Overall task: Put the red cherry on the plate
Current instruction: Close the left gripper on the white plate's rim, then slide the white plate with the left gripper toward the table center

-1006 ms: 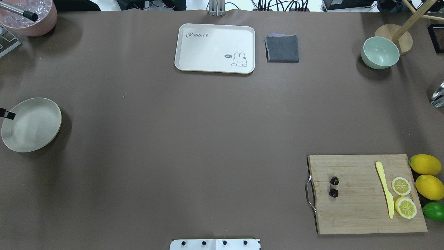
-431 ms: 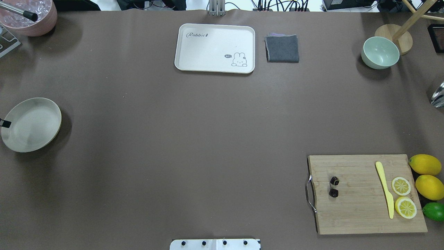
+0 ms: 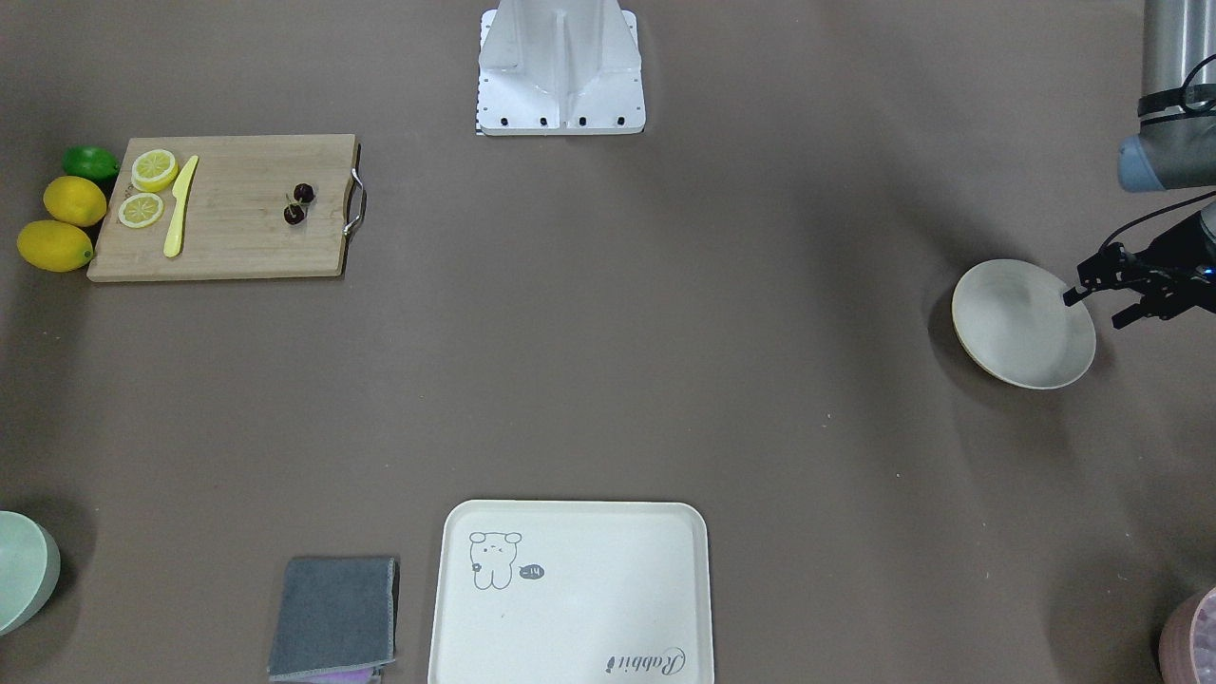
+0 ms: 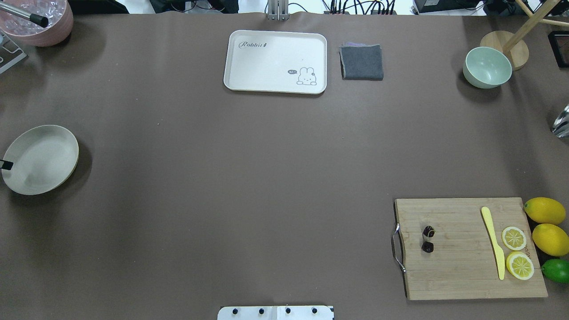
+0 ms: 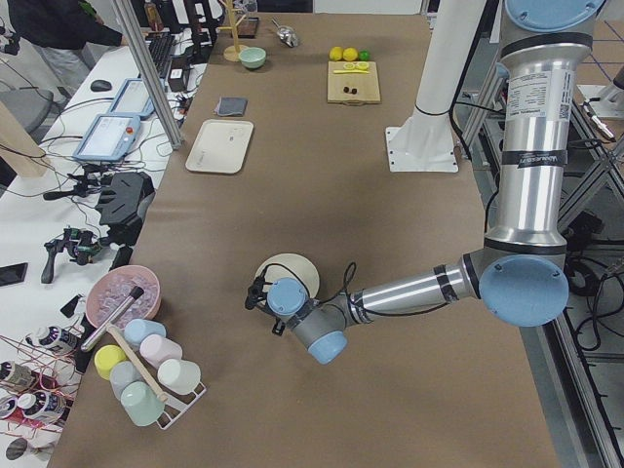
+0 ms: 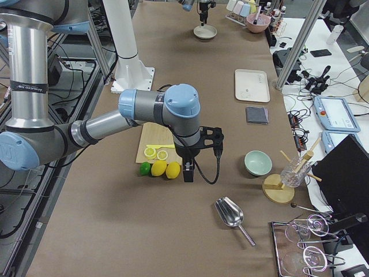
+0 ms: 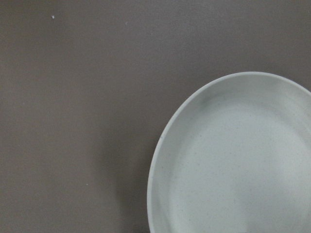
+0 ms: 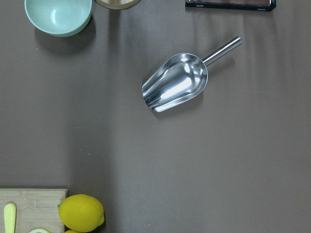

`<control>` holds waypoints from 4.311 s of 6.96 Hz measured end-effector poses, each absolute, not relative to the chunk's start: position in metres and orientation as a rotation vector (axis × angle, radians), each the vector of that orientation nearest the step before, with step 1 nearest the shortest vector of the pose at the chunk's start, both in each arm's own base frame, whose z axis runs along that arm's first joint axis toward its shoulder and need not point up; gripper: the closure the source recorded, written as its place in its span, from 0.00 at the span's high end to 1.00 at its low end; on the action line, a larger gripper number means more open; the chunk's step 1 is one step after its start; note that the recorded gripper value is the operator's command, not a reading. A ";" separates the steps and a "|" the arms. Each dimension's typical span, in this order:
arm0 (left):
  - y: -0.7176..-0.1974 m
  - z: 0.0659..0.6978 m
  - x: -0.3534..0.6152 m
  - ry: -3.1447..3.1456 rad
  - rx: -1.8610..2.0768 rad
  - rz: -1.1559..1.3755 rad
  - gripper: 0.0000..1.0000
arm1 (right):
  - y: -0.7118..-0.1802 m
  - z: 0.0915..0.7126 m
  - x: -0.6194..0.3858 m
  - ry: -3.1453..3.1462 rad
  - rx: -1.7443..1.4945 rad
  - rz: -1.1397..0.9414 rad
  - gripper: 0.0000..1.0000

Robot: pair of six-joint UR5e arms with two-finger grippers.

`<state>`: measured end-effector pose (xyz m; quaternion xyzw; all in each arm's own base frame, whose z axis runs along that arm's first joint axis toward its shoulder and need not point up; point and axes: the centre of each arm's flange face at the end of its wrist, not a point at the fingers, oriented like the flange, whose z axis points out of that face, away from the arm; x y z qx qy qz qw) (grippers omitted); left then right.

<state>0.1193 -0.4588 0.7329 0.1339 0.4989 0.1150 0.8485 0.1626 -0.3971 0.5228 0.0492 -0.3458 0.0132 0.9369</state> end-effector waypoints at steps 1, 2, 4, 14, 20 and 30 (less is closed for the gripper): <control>-0.458 0.733 0.121 1.050 0.283 0.239 0.73 | -0.393 0.523 0.162 -0.707 0.100 0.028 1.00; -0.457 0.734 0.123 1.044 0.291 0.238 0.60 | -0.389 0.523 0.162 -0.707 0.100 0.030 1.00; -0.451 0.735 0.131 1.033 0.311 0.237 0.04 | -0.385 0.524 0.161 -0.707 0.098 0.031 1.00; -0.488 0.620 0.091 1.232 0.111 0.077 0.00 | -0.375 0.508 0.159 -0.708 0.130 0.022 1.00; -0.530 0.359 0.263 1.277 0.071 0.081 0.00 | -0.371 0.506 0.161 -0.713 0.124 0.043 1.00; -0.439 0.269 0.528 1.165 0.056 0.042 0.00 | -0.344 0.510 0.196 -0.712 0.156 0.136 1.00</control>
